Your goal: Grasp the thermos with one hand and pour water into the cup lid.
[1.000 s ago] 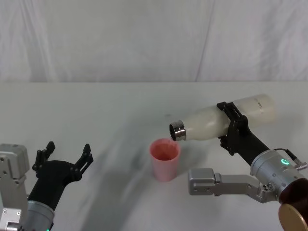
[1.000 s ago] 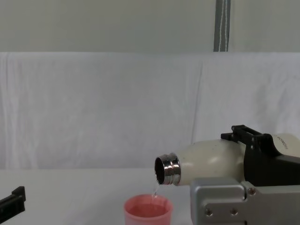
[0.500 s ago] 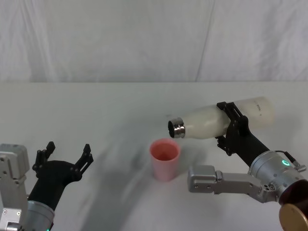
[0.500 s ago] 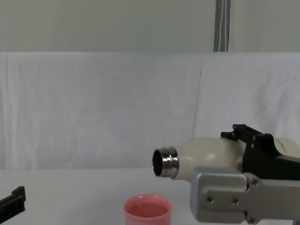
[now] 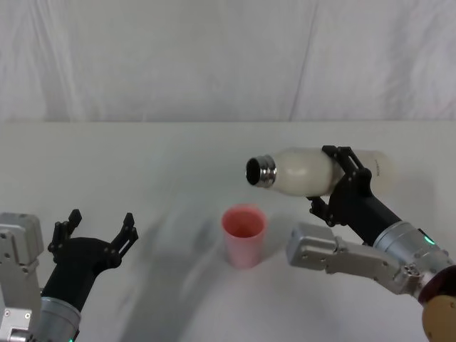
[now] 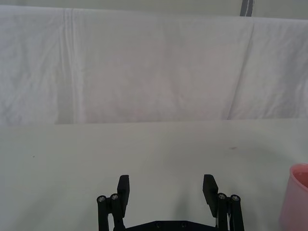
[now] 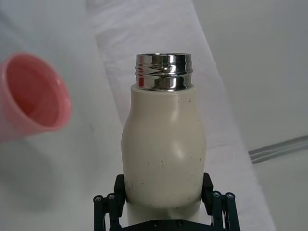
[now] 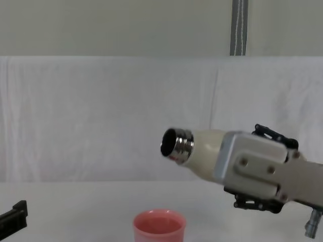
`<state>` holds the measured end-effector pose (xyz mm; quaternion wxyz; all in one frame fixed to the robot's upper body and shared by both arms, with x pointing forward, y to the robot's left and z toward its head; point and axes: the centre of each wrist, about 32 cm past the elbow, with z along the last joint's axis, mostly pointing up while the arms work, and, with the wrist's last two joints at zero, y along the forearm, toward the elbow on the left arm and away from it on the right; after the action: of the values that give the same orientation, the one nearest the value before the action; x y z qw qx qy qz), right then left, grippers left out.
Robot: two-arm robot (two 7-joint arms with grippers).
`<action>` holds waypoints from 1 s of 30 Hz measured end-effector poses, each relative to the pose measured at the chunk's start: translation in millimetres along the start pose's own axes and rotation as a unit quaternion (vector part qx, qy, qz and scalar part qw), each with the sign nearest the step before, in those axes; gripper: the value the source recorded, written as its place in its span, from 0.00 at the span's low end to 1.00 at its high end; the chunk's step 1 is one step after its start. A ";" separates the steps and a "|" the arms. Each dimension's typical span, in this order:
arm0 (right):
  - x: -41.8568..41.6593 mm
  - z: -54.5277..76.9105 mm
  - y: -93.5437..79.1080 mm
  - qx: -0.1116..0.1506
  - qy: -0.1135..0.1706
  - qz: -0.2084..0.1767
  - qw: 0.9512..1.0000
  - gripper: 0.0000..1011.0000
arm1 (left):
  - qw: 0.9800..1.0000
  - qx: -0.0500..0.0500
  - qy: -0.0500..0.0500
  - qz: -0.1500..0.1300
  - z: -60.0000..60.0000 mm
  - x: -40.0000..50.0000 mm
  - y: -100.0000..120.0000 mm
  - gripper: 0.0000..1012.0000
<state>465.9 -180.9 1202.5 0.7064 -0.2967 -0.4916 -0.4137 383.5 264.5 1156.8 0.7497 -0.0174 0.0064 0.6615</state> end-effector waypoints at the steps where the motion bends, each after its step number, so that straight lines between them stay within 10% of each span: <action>1: 0.1 -0.3 -0.2 0.000 0.007 -0.001 1.000 0.94 | 1.000 0.000 0.000 0.000 0.0 0.0 0.0 0.99; 12: -2.4 -6.5 -3.7 -0.005 0.098 -0.015 0.995 0.94 | 1.000 0.000 0.000 0.000 0.0 0.0 0.0 0.99; 30: -14.5 -21.5 -12.1 0.006 0.268 -0.077 0.960 0.94 | 1.000 0.000 0.000 0.000 0.0 0.0 0.0 0.99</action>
<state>462.4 -200.2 1181.8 0.7802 -0.1321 -0.3086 -0.5279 383.5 264.5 1156.8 0.7496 -0.0174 0.0064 0.6616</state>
